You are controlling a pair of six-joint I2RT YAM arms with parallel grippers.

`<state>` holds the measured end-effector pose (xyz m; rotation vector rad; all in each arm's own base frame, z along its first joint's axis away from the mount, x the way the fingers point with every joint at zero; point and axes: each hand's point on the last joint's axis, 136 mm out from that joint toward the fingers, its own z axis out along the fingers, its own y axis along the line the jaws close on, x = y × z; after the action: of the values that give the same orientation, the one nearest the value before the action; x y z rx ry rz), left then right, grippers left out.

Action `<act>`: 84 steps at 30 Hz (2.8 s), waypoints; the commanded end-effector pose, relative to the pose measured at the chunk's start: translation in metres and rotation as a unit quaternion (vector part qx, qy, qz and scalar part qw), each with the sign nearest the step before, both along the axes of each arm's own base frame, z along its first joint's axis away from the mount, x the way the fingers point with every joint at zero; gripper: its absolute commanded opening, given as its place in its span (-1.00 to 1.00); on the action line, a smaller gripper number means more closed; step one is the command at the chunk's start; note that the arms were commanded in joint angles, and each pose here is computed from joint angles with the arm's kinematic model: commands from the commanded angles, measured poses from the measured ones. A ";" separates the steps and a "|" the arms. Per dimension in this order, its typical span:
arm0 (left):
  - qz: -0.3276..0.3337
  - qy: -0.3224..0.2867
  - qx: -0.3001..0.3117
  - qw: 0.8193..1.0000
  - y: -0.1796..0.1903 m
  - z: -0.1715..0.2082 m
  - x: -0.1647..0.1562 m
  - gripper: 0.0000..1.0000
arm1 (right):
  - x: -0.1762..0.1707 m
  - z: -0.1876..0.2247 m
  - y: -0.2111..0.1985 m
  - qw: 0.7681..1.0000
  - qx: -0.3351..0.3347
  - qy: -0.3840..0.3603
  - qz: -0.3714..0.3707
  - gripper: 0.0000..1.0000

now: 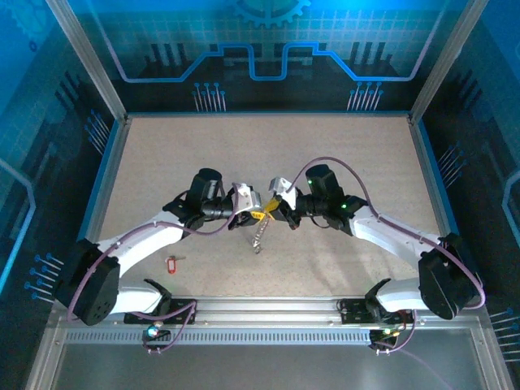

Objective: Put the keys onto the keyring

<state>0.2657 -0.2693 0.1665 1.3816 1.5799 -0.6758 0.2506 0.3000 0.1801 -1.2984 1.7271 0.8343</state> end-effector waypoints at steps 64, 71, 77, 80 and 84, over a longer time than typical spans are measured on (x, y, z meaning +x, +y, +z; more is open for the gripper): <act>-0.085 -0.107 -0.075 0.988 -0.014 0.052 -0.027 -1.00 | -0.010 0.018 0.006 0.994 0.046 -0.082 0.061 -0.77; -0.085 -0.111 -0.074 0.987 -0.014 0.053 -0.025 -1.00 | -0.022 0.023 0.005 0.990 0.042 -0.096 0.094 -1.00; -0.063 -0.116 -0.055 0.990 -0.008 0.052 -0.021 -0.42 | -0.017 0.029 -0.002 0.987 0.042 -0.142 0.066 -1.00; -0.060 -0.119 -0.037 0.990 -0.003 0.048 -0.025 -0.15 | -0.015 0.035 -0.007 0.982 0.048 -0.177 0.052 -1.00; -0.057 -0.122 -0.017 0.991 0.002 0.043 -0.027 -0.14 | -0.019 0.034 -0.009 0.977 0.048 -0.199 0.059 -1.00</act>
<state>0.2450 -0.2691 0.2114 1.4319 1.3148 -0.6051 0.2316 0.2878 0.1959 -1.4032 1.4090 0.7087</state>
